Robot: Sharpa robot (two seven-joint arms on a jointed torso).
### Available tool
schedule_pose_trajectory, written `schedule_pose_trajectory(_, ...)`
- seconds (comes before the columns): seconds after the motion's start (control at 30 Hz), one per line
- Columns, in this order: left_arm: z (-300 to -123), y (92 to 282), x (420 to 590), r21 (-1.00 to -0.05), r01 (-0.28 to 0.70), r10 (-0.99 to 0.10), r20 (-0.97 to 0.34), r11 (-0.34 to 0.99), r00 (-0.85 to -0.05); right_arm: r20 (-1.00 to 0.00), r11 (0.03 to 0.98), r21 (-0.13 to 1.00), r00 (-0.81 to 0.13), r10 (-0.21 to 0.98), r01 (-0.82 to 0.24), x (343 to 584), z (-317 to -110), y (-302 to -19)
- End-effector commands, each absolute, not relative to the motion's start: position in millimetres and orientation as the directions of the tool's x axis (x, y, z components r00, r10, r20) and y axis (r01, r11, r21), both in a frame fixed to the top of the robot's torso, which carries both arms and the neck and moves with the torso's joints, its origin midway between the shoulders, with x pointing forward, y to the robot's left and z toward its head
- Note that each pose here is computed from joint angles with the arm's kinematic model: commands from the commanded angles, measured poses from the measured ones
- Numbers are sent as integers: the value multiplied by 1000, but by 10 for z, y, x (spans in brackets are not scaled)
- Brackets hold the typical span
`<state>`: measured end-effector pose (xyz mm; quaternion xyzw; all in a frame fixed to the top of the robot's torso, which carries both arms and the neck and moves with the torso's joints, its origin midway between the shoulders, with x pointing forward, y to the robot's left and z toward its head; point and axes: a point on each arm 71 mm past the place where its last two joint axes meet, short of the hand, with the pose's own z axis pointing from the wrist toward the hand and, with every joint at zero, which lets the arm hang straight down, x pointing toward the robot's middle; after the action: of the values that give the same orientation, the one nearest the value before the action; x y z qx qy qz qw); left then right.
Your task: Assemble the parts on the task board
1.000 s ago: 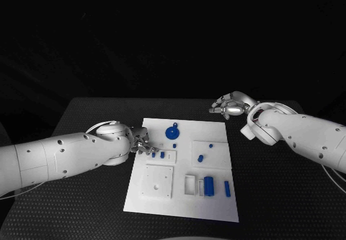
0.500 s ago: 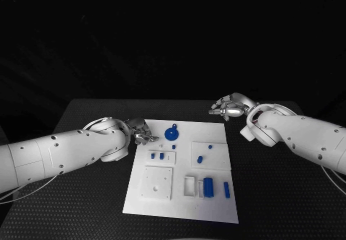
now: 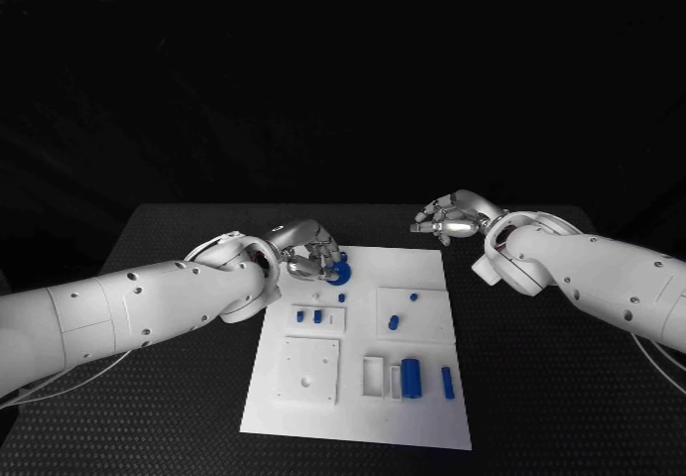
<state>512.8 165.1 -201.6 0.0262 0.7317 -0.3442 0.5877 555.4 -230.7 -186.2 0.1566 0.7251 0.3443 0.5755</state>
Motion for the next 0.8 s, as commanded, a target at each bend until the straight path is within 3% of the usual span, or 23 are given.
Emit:
schedule_pose_trajectory(0.03,-1990,1478,5087,-306,628,-217,-952,715,-217,-724,707,683,-296,623,-183,5551,-1860,-2282)
schedule_pose_trajectory(0.33,-2134,1276,5049,-169,692,-11,-974,702,-227,-723,705,684,-299,622,-186,5549,-1860,-2261)
schedule_pose_trajectory(0.8,-2243,1220,5082,-135,696,47,-971,705,-235,-724,706,683,-297,622,-186,5551,-1859,-2257)
